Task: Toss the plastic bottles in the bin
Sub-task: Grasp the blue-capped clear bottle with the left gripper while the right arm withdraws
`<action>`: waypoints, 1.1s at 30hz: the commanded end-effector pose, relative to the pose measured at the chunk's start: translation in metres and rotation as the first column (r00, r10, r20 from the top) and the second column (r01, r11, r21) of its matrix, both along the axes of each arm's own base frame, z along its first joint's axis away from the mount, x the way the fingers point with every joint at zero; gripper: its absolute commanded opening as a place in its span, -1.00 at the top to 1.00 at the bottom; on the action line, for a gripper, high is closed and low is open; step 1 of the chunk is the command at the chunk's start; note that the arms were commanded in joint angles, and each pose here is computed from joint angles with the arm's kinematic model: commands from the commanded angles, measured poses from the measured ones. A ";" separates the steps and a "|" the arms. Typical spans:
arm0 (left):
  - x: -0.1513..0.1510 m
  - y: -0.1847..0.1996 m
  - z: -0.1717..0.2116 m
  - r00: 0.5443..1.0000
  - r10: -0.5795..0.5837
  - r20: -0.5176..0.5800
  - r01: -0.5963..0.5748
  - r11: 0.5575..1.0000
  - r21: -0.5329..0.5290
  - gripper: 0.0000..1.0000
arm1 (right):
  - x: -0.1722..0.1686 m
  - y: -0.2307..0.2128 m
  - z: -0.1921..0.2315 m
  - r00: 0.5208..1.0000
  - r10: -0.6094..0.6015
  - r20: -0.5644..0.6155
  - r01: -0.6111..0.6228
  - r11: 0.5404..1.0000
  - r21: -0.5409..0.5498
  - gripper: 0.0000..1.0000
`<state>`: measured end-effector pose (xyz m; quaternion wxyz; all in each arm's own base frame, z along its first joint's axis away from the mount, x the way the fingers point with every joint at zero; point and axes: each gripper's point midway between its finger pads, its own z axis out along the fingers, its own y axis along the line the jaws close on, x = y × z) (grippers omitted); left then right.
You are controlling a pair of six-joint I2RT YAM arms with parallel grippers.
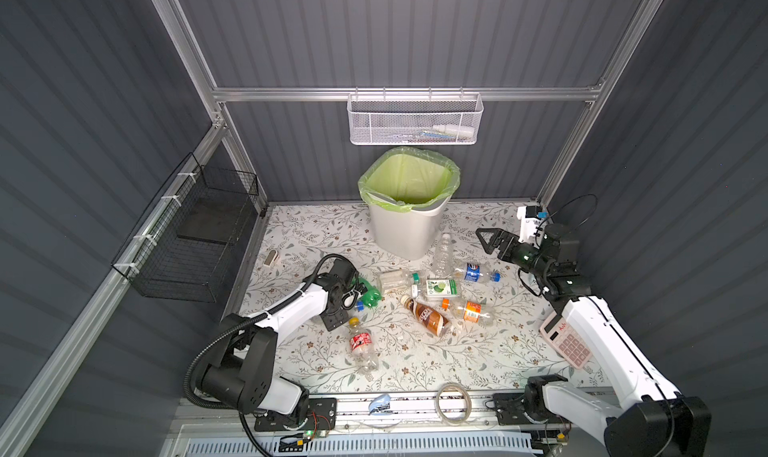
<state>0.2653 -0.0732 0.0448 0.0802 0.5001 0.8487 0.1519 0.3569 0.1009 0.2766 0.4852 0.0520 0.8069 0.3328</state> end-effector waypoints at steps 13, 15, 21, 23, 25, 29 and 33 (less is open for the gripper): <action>-0.018 0.004 0.012 1.000 -0.011 0.023 0.012 0.999 -0.051 -0.15 | 0.009 -0.012 -0.014 0.999 -0.045 -0.012 0.045 0.999 0.025 -0.92; -0.021 0.004 0.016 0.999 -0.013 0.042 0.016 0.998 -0.065 -0.13 | 0.011 -0.012 -0.015 0.999 -0.044 -0.016 0.045 0.998 0.035 -0.92; -0.027 0.001 0.032 0.997 -0.014 0.082 0.023 0.993 -0.115 -0.13 | 0.014 -0.010 -0.023 0.998 -0.034 -0.054 0.036 0.999 0.041 -0.90; -0.025 0.001 0.041 0.993 -0.006 0.116 0.021 0.991 -0.133 -0.13 | 0.012 -0.010 -0.030 0.996 -0.033 -0.079 0.035 0.999 0.024 -0.88; -0.024 -0.001 0.049 0.989 0.000 0.148 0.024 0.988 -0.155 -0.12 | 0.009 -0.011 -0.040 0.993 -0.029 -0.114 0.030 1.000 0.004 -0.88; -0.018 -0.010 0.065 0.974 0.031 0.223 0.022 0.972 -0.234 -0.12 | 0.000 -0.011 -0.058 0.983 -0.026 -0.179 0.022 0.999 -0.023 -0.85; -0.013 -0.018 0.079 0.952 0.077 0.295 0.023 0.946 -0.323 -0.10 | -0.009 -0.013 -0.070 0.974 -0.035 -0.223 0.025 0.999 -0.046 -0.85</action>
